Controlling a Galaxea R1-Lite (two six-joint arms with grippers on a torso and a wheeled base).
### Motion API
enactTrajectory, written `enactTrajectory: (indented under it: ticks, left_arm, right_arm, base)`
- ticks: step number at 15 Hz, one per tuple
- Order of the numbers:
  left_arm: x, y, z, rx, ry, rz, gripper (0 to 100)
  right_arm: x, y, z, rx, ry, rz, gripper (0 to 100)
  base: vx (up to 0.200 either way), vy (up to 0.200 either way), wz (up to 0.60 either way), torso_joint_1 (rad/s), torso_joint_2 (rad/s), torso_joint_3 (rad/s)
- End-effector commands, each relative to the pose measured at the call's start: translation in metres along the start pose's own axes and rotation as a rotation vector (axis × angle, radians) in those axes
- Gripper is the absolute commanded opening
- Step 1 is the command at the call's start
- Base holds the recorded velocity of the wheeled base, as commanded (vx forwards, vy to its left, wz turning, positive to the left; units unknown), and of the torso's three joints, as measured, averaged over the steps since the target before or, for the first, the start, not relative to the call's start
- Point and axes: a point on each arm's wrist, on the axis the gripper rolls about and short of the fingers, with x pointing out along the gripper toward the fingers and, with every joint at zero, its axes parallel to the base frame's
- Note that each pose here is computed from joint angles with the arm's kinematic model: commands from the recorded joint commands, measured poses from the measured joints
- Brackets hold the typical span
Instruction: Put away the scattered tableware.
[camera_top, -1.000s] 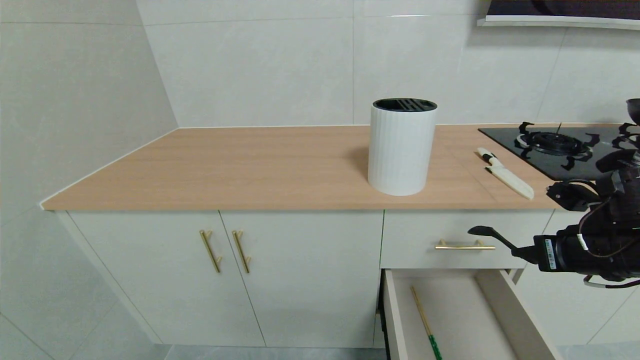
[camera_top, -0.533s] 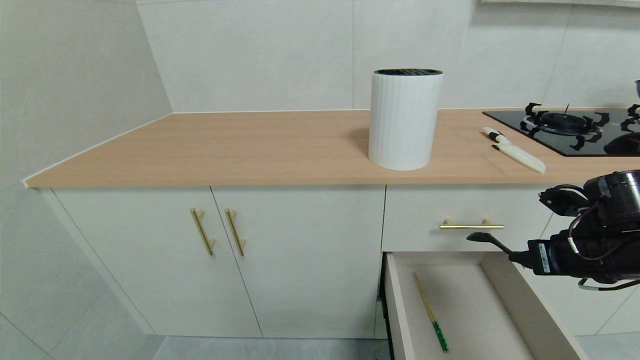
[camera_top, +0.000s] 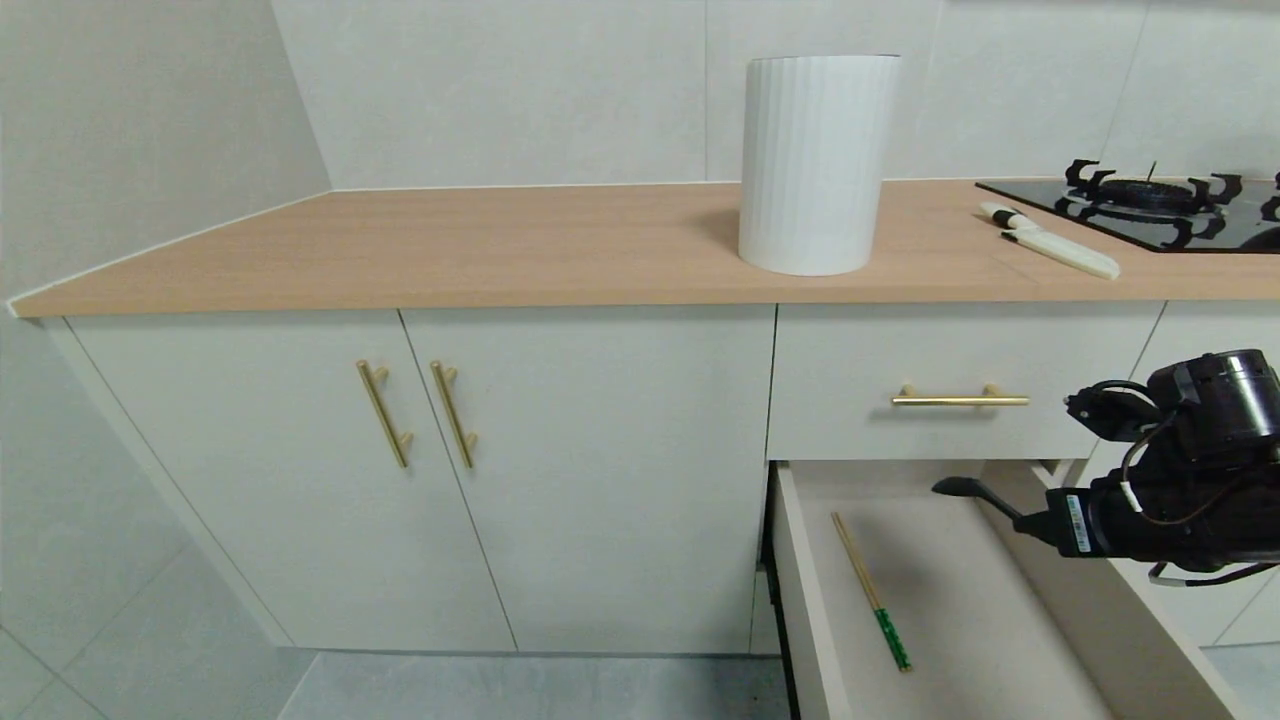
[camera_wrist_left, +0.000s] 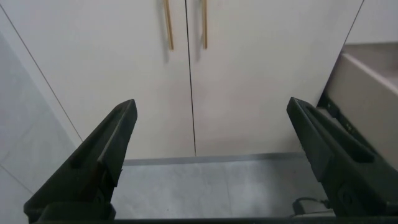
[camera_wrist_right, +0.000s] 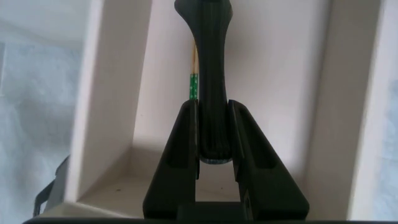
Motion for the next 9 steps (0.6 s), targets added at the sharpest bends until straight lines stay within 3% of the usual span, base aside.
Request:
enactTrajectory:
  ticks: [1, 5, 9]
  left_arm:
    - [0.0, 0.0, 0.0, 0.0, 0.0, 0.0, 100]
    - [0.0, 0.0, 0.0, 0.0, 0.0, 0.0, 100]
    - [0.0, 0.0, 0.0, 0.0, 0.0, 0.0, 100]
  right_arm:
    - [0.002, 0.0, -0.001, 0.001, 0.007, 0.001, 0]
    - [0.004, 0.0, -0.001, 0.002, 0.014, 0.0, 0]
    - [0.041, -0.007, -0.008, 0.009, 0.086, -0.062, 0]
  base:
    - [0.0, 0.0, 0.0, -0.027, 0.19, 0.105]
    - [0.0, 0.0, 0.0, -0.009, 0.05, 0.033]
    - [0.0, 0.0, 0.0, 0.0, 0.0, 0.0]
